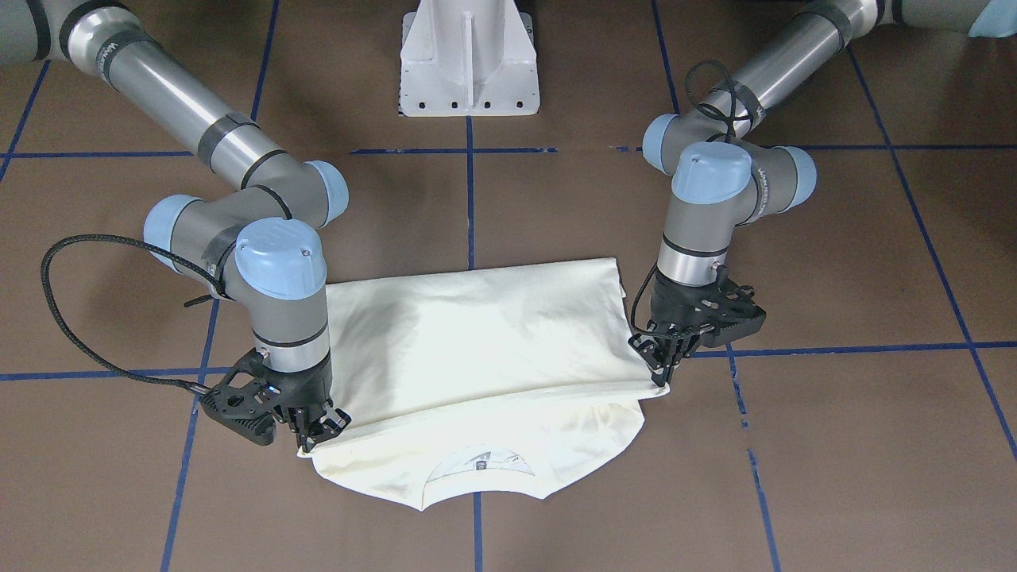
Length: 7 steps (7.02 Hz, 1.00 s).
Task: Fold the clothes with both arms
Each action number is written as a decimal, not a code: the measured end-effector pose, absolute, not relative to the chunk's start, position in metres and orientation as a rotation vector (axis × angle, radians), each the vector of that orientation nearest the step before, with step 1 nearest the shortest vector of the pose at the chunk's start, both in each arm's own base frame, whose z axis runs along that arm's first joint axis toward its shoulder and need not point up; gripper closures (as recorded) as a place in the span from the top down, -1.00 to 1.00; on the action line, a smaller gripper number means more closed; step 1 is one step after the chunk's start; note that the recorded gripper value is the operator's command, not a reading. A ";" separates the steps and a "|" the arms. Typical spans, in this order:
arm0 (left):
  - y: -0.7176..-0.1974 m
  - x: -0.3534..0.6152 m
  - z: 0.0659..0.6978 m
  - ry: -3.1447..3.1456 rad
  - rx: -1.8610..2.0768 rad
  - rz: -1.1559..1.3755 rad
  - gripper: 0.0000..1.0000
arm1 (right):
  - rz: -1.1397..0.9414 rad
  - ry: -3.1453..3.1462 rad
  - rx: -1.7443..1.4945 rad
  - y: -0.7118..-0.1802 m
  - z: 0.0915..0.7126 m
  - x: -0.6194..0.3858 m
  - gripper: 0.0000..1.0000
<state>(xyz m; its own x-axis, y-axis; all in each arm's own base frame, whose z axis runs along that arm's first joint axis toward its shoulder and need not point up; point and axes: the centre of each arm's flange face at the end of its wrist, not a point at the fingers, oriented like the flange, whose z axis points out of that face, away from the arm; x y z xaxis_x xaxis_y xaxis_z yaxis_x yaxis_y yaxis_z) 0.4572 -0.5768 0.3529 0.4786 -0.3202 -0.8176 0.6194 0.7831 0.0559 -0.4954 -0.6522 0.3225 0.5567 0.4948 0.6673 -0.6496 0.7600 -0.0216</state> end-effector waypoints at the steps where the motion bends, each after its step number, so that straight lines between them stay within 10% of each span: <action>1: -0.577 0.457 0.354 0.905 0.371 -0.590 -0.33 | 0.676 -0.699 0.246 -0.649 0.324 -0.504 -0.76; 3: -0.578 0.455 0.354 0.920 0.378 -0.590 -0.06 | 0.673 -0.695 0.253 -0.646 0.325 -0.508 -0.13; 4: -0.578 0.453 0.350 0.950 0.391 -0.588 -0.06 | 0.672 -0.712 0.258 -0.644 0.320 -0.504 0.90; 7: -0.575 0.443 0.337 1.005 0.411 -0.592 -0.06 | 0.660 -0.820 0.250 -0.588 0.314 -0.469 1.00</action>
